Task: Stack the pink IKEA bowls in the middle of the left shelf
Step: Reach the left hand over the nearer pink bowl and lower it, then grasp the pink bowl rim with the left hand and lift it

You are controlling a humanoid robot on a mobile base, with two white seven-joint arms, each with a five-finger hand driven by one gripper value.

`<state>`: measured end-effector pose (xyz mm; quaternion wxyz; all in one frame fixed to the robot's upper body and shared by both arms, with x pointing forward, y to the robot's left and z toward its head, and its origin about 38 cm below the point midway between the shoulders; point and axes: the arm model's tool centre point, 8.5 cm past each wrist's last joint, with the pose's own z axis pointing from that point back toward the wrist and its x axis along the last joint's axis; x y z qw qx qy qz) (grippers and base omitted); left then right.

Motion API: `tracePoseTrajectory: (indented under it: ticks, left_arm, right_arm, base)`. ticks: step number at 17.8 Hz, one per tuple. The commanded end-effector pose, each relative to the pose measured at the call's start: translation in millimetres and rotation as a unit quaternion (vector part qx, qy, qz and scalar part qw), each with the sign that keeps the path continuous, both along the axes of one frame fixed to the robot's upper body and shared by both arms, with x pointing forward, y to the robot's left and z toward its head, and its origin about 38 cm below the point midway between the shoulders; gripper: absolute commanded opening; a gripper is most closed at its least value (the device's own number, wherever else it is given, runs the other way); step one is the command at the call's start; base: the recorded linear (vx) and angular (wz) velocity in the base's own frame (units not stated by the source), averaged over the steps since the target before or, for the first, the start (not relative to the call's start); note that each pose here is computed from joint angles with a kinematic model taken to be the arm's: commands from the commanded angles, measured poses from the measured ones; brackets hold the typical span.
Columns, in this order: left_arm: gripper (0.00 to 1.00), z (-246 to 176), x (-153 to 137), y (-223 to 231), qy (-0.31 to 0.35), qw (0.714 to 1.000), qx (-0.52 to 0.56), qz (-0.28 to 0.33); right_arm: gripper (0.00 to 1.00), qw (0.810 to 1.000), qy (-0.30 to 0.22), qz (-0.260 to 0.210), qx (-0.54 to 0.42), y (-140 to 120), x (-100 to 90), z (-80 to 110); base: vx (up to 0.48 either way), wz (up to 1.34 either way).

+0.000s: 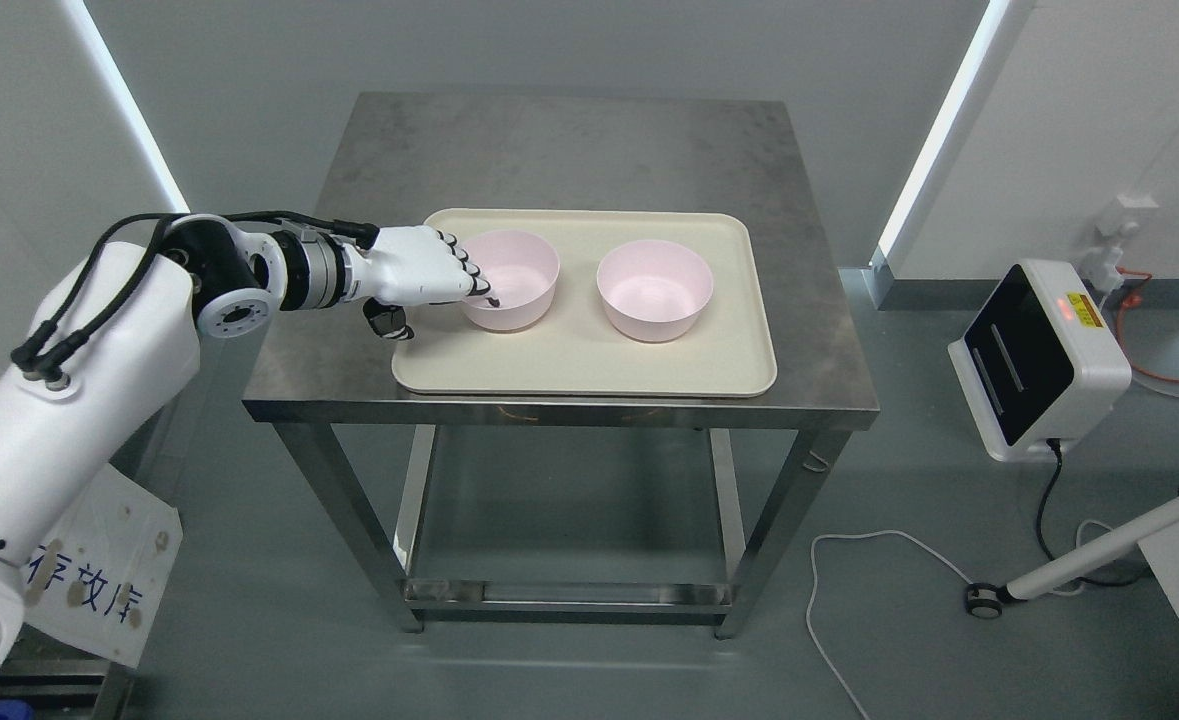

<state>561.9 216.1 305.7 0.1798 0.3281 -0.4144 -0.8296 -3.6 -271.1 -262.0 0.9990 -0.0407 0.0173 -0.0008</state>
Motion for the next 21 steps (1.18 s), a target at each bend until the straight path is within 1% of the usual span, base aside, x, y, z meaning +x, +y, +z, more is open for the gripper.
tracePoseTrajectory:
  ticks: [1,2,3,5,6,7,8,9,12,14,21]
  left_arm:
    - [0.64,-6,8,11,-0.012,1.0,0.023,0.014]
    - [0.59,-6,8,6,-0.026,0.999,0.035,0.01]
    - [0.52,-6,9,-6,-0.038,0.998,0.047,0.002]
    - [0.44,-6,10,-13,-0.046,0.998,0.052,0.001]
    - [0.33,-3,7,-17,-0.043,0.998,0.053,0.0]
    - [0.04,2,0,-20,-0.035,0.997,0.068,0.006]
    - [0.0,5,1,-16,-0.012,0.995,0.087,0.041]
    - [0.0,-6,2,-18,0.017,0.995,0.085,0.057]
    - [0.0,-19,-2,-24,0.034,0.996,0.071,0.046]
    - [0.0,-20,-2,-27,0.034,0.996,0.068,0.045]
    - [0.0,14,2,-35,0.016,0.999,0.013,0.046]
  right_arm:
    - [1.0,1.0,-0.016,-0.004,-0.009,-11,10.7,0.5]
    - [1.0,1.0,-0.016,-0.004,-0.009,-11,10.7,0.5]
    - [1.0,1.0,-0.016,-0.004,-0.009,-11,10.7,0.5]
    - [1.0,1.0,-0.016,-0.004,-0.009,-11,10.7,0.5]
    - [1.0,1.0,-0.016,-0.004,-0.009,-11,10.7,0.5]
    - [1.0,1.0,-0.016,-0.004,-0.009,-11,10.7,0.5]
    - [1.0,1.0,-0.016,-0.004,-0.009,-11,10.7,0.5]
    - [1.0,1.0,-0.016,-0.004,-0.009,-11,10.7,0.5]
    - [1.0,1.0,-0.016,-0.004,-0.009,-11,10.7,0.5]
    - [1.0,1.0,-0.016,-0.004,-0.009,-11,10.7,0.5]
    - [1.0,1.0,-0.016,-0.004,-0.009,-11,10.7,0.5]
  base:
    - [0.0,0.0]
    - [0.0,0.0]
    - [0.0,0.0]
    - [0.0,0.0]
    - [0.0,0.0]
    - [0.0,0.0]
    - [0.0,0.0]
    - [0.0,0.0]
    - [0.002,-0.02]
    - [0.0,-0.02]
    - [0.011,0.04]
